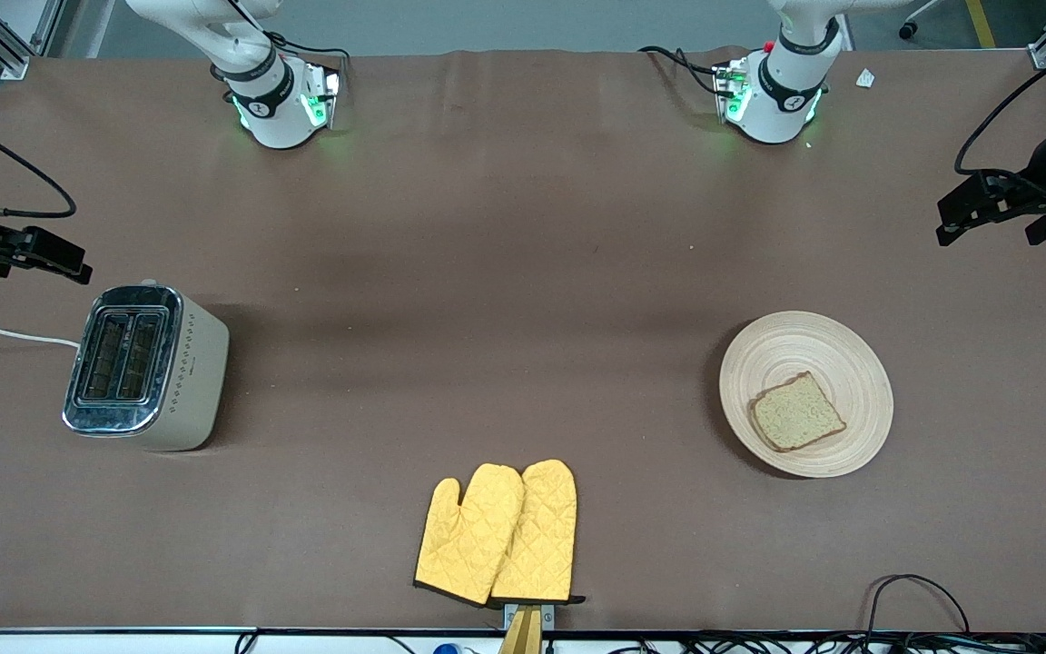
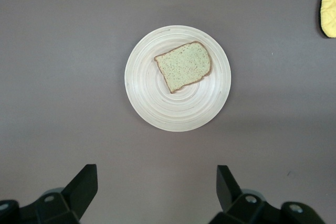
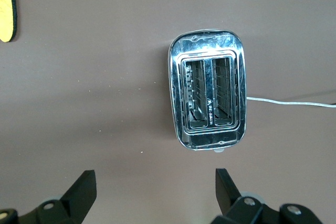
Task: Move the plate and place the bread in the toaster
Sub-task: 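Reach the left gripper toward the rim of the wooden plate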
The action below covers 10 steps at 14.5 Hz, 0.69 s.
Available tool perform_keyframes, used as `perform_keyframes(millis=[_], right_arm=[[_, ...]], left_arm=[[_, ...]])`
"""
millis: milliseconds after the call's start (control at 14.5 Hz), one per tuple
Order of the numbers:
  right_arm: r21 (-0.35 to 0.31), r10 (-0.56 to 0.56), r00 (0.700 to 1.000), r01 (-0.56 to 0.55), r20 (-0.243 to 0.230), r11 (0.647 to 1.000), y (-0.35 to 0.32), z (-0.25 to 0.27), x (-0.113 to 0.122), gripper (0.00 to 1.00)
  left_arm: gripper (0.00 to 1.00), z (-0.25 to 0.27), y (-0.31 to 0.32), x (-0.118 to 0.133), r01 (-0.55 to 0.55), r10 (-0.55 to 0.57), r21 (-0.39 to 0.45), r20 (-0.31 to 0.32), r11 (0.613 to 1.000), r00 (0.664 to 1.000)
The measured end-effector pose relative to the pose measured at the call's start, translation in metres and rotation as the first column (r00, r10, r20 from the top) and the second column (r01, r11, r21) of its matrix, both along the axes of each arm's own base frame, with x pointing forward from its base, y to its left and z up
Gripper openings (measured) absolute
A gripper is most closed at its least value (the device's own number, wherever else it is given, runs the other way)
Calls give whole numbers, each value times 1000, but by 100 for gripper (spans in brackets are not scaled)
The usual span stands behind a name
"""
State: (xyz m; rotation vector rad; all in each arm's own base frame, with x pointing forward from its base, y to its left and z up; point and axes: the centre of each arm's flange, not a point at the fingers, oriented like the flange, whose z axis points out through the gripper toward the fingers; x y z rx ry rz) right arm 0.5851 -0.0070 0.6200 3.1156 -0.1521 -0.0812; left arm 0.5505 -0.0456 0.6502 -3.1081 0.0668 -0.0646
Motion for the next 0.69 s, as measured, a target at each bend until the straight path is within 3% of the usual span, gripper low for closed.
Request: perform_keyframes(millis=[484,691], right_arm=[[1,1,1000,-1,0,1000,1,0,0,100],[1,2,1000,-2,0,1000,1,0,0,100]], left_arm=[[100,-17,10,10,10,-10,-6,-36,1000,999],[100,-60,38,42,-36,24,-120,-98,992,995]])
